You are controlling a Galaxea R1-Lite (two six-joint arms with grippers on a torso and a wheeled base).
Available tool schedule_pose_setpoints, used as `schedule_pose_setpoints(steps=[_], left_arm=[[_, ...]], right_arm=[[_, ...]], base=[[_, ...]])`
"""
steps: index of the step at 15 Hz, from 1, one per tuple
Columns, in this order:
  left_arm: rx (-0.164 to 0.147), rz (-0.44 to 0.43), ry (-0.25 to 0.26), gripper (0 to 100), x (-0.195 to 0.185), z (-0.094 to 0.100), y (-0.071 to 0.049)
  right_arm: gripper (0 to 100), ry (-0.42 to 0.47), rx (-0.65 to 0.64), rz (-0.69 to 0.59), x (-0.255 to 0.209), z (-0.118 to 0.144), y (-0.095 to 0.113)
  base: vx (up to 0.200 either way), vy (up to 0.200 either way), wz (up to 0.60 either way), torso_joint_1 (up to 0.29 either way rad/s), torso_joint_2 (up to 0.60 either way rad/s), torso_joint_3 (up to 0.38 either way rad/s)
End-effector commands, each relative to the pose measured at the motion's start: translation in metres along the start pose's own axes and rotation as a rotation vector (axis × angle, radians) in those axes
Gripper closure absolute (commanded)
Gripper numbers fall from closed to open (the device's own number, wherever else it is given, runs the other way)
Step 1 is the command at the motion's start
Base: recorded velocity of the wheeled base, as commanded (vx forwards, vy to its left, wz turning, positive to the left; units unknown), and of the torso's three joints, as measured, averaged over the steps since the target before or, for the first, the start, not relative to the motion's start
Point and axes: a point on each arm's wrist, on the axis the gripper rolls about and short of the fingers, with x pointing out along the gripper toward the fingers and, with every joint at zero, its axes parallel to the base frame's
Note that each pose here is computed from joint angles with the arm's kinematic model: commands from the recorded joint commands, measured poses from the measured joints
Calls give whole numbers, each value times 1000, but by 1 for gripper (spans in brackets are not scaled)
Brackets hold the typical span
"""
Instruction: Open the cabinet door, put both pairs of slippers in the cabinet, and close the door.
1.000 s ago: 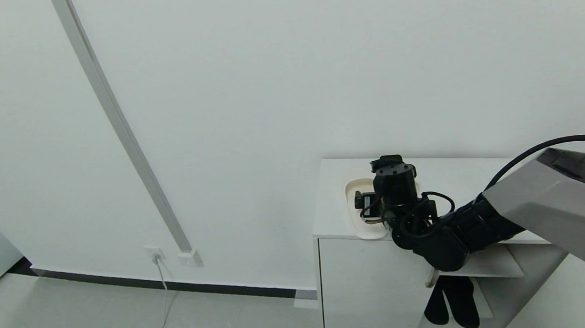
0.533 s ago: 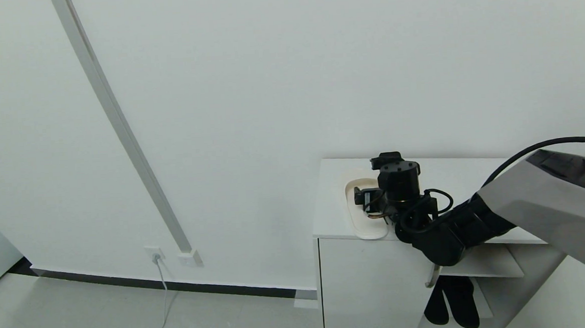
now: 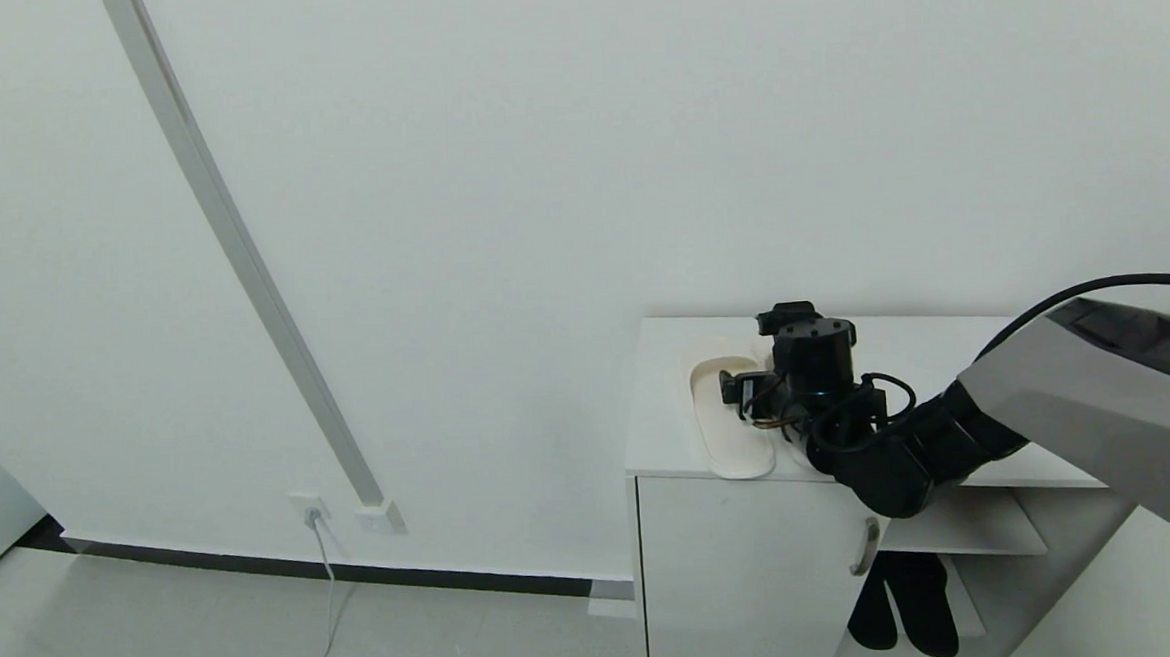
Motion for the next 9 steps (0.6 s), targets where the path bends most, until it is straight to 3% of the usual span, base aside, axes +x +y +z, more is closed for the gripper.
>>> schedule_pose_setpoints(steps=[1, 4, 5, 9], left_arm=[[-1, 1, 2, 100, 0, 0, 0], [0, 1, 2, 100, 0, 0, 0], [0, 1, 2, 100, 0, 0, 0], [0, 0, 2, 100, 0, 0, 0]], right_arm=[[0, -3, 2, -2, 7, -3, 1], [0, -11, 6, 1, 11, -3, 4], [100, -11, 6, 1, 12, -4, 4], [100, -14, 6, 3, 13, -4, 6]], base=[[0, 0, 0, 0, 0, 0], [0, 0, 0, 0, 0, 0], [0, 0, 0, 0, 0, 0], [0, 0, 0, 0, 0, 0]])
